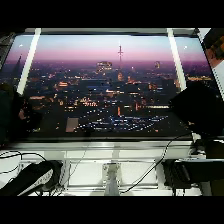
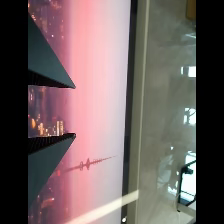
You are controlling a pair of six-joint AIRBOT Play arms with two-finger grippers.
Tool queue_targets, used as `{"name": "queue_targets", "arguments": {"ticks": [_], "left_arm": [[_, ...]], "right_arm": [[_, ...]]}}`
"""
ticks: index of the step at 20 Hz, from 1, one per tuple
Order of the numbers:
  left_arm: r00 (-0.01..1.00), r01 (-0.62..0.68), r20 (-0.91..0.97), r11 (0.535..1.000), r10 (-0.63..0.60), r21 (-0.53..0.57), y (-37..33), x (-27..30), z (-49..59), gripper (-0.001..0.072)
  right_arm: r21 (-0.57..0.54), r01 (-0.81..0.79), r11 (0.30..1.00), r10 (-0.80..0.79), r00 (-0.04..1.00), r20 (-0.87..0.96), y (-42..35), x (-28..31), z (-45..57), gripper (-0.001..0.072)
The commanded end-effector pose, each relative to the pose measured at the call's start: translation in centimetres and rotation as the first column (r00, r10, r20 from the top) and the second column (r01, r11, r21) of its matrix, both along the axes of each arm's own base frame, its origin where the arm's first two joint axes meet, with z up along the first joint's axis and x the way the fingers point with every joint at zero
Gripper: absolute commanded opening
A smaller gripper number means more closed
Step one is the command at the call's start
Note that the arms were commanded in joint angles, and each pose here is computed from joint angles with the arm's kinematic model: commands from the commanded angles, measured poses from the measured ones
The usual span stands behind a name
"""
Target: Fold the clothes and pants, and hang the long-sleeved shirts on hangers.
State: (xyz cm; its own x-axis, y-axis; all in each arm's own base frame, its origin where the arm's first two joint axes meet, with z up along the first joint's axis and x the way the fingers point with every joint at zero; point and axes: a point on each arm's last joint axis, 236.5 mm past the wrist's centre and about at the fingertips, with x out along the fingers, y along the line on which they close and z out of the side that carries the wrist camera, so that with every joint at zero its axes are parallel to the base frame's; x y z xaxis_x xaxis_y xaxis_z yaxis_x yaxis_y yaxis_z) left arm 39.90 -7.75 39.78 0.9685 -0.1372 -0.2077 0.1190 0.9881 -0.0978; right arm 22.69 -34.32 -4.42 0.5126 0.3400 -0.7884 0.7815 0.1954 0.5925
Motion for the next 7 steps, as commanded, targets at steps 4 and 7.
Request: {"name": "queue_targets", "arguments": {"ticks": [4,7], "left_arm": [[1.000,0.001,0.000,1.000,-0.001,0.001,0.0,0.0,0.0,0.0347],[1.000,0.001,0.000,1.000,-0.001,0.001,0.0,0.0,0.0,0.0347]], "right_arm": [[-0.024,0.094,0.995,-0.080,0.935,0.347,-2.2,5.5,10.5,0.0574],[-0.138,0.120,0.983,-0.034,0.860,0.508,-3.3,8.4,18.1,0.0574]]}}
